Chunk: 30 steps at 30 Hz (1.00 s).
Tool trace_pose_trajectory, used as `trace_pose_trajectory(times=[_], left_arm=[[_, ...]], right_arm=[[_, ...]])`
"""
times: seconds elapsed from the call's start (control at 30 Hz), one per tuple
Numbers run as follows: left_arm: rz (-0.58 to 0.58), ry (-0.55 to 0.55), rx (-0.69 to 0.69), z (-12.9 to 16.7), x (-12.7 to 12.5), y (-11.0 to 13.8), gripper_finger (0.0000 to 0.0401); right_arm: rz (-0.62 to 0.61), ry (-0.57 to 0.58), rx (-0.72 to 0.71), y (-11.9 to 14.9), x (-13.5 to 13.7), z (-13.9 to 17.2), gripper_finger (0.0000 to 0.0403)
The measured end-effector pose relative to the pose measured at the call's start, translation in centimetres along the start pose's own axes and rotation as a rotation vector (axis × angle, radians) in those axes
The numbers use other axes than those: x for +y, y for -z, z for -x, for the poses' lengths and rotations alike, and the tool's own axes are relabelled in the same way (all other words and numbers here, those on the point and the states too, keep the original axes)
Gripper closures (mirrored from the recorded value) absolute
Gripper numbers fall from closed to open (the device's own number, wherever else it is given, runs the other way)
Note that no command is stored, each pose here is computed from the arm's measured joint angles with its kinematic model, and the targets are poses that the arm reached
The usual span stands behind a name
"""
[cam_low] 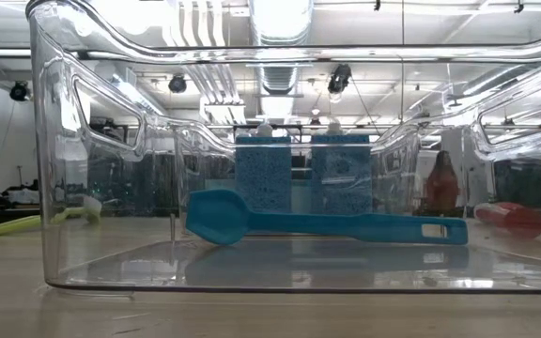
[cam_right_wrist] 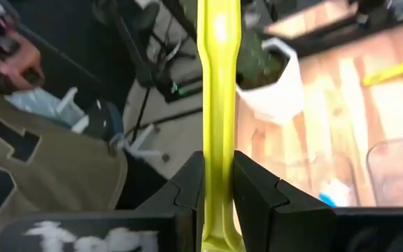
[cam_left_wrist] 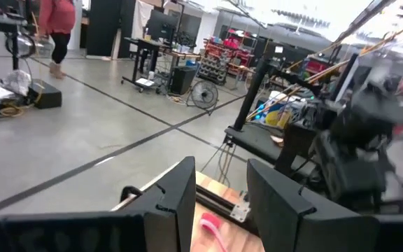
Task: Pick & Place Kitchen Sink Supplies
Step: Put the light green dish brush into the bottom transparent bin
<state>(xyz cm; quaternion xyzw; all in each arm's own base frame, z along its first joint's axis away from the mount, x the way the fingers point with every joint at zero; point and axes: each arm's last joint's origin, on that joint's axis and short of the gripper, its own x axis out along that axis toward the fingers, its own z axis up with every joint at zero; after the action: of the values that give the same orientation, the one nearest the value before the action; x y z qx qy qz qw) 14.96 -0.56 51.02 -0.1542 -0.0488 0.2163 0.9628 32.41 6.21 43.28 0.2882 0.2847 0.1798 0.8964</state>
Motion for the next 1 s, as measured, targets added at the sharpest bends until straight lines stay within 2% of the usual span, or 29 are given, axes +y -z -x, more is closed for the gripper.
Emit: trace_pose_trajectory(times=[0.2,0.5,0.67,0.8,1.0], left_arm=[[0.017,0.016,-0.013,0.6,0.2,-0.4,0.0279],[0.033,0.175,0.006,2.0,0.6,-1.0,0.0279],[0.027,0.250,-0.003,3.1,1.0,-1.5,0.0279],[0.033,0.296,-0.009,3.9,1.3,-1.8,0.0279],[0.037,0.306,-0.017,4.8,1.8,-2.1,0.0279]], right_arm=[[-0.086,0.042,0.126,1.5,-0.4,-2.9,0.0349],[-0.236,0.130,0.306,4.6,-1.5,-8.9,0.0349],[-0.310,0.202,0.397,6.5,-2.1,-11.1,0.0349],[-0.305,0.270,0.427,7.6,-2.8,-12.7,0.0349],[-0.261,0.305,0.511,9.2,-3.8,-14.8,0.0349]])
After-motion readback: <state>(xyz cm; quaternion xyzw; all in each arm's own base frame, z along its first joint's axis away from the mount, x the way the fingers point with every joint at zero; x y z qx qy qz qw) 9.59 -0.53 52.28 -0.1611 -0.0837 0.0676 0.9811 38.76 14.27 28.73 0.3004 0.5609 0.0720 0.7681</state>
